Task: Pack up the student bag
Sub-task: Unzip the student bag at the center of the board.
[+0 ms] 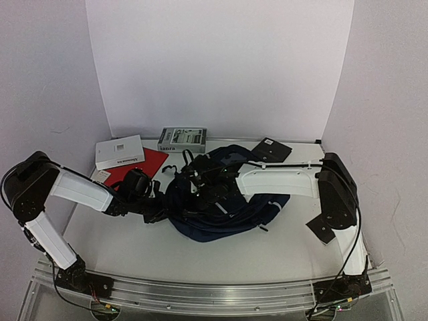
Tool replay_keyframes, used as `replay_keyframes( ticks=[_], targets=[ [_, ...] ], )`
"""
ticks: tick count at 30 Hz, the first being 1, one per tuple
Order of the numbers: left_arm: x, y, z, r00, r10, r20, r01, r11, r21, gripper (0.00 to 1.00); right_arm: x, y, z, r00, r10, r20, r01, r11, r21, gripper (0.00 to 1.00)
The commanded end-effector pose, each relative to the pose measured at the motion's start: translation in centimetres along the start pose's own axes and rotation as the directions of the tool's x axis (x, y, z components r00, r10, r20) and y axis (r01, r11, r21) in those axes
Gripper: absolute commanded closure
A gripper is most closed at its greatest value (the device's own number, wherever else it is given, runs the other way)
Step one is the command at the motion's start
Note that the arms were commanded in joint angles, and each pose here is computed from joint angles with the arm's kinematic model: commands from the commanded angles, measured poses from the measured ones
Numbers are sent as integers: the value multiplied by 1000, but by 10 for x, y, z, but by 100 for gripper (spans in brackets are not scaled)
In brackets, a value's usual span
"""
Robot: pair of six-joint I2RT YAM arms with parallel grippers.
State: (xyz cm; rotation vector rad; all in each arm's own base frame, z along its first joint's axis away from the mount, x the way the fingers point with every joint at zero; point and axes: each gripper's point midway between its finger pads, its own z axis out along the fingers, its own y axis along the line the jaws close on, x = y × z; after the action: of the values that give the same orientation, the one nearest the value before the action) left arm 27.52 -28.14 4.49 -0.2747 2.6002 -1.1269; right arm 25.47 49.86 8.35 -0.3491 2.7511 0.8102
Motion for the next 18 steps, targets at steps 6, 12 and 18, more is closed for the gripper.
replay_keyframes(
  ticks=[6,12,18],
  targets=[
    [-15,-19,-39,984,130,118,-125,991,-53,72,-28,73,-62,986,-84,145,118,964,-239,67],
    [-30,5,-73,964,154,215,-108,971,-213,49,-38,62,-100,966,-79,245,127,974,-188,57],
    [-25,-35,-82,921,356,160,-341,933,-112,40,-44,37,-107,950,-100,296,136,985,-104,56]
  ],
)
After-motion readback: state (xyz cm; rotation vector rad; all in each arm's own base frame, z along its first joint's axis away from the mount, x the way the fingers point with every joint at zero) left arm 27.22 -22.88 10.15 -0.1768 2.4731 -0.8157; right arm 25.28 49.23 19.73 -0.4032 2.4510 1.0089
